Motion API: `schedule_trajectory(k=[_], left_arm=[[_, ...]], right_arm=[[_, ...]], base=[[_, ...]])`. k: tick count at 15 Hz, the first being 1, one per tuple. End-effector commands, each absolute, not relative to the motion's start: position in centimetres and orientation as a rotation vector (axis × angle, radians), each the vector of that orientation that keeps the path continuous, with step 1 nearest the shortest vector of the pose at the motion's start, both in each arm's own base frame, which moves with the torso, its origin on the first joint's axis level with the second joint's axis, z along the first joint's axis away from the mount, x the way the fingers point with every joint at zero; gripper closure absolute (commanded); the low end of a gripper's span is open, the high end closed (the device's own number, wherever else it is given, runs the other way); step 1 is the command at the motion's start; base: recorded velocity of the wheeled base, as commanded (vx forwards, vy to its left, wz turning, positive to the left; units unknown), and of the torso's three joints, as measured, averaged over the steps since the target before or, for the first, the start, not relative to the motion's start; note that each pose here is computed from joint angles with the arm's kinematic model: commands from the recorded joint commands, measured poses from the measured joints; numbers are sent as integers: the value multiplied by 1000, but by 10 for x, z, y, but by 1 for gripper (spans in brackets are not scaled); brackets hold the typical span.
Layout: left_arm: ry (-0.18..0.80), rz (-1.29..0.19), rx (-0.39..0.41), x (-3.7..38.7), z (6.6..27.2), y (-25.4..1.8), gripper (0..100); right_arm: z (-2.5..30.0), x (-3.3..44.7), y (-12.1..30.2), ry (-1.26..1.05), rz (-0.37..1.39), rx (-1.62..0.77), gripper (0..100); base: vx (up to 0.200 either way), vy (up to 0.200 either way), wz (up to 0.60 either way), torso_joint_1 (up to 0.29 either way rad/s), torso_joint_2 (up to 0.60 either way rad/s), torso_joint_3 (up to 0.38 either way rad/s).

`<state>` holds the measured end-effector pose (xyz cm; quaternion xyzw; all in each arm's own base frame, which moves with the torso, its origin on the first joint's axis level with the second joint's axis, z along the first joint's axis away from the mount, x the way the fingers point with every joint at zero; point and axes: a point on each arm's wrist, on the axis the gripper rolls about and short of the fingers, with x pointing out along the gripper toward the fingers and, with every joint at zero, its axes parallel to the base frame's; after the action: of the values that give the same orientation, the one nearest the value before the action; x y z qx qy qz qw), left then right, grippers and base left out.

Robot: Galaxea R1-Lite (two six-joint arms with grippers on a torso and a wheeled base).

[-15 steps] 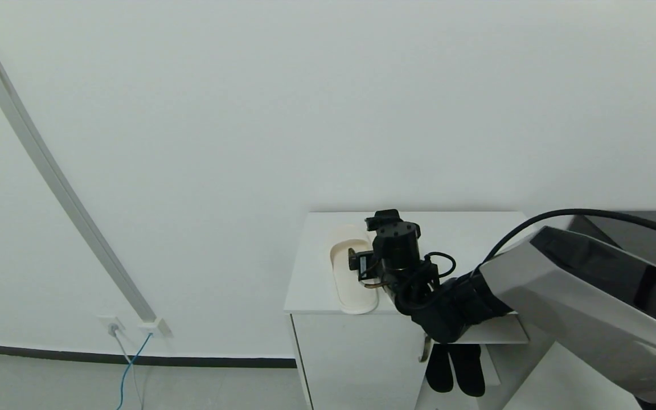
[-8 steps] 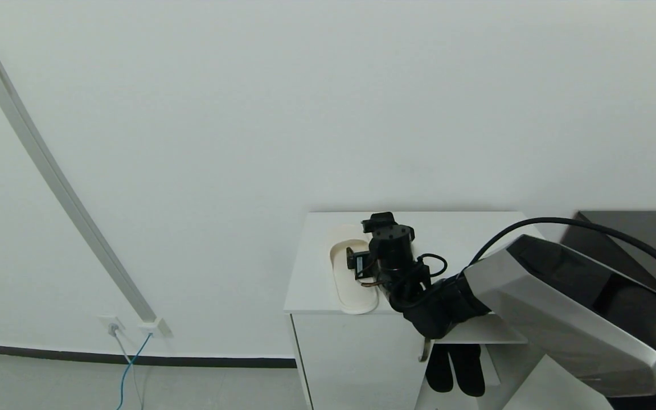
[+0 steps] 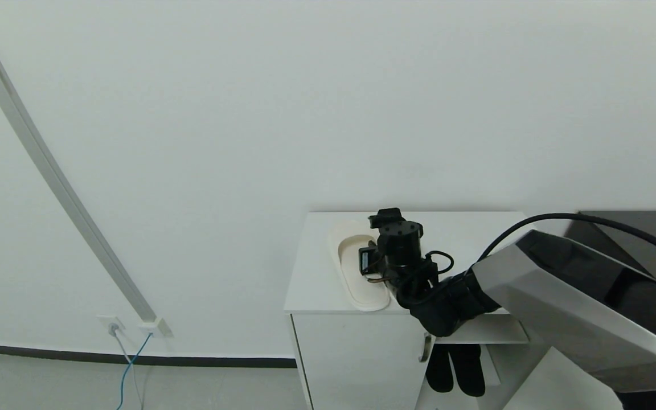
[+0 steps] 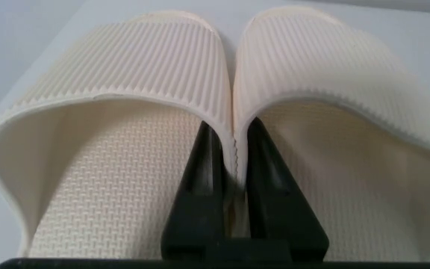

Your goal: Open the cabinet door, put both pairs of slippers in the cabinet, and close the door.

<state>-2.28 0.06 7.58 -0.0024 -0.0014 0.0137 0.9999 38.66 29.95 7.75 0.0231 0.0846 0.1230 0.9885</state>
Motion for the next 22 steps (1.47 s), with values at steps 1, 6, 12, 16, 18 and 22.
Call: schedule_trajectory(k=[1, 6, 12, 16, 18, 22], left_arm=[[-2, 29, -5, -23, 76, 1, 100], [-2, 29, -5, -23, 76, 1, 100], [-2, 31, 2, -23, 76, 1, 100], [-2, 29, 0, -23, 76, 1, 100], [-2, 29, 0, -23, 76, 1, 100], [-2, 28, 0, -23, 76, 1, 100]], right_arm=[[103, 370, 286, 155, 278, 59, 100], [144, 289, 230, 124, 413, 40, 100], [178, 214, 175, 109, 647, 60, 100], [177, 189, 170, 147, 747, -59, 100], [165, 180, 168, 143, 788, -176, 100], [161, 174, 168, 118, 827, -219, 100]], base=[[0, 0, 0, 0, 0, 0], [0, 0, 0, 0, 0, 0], [0, 0, 0, 0, 0, 0], [0, 0, 0, 0, 0, 0], [0, 0, 0, 0, 0, 0], [0, 0, 0, 0, 0, 0]])
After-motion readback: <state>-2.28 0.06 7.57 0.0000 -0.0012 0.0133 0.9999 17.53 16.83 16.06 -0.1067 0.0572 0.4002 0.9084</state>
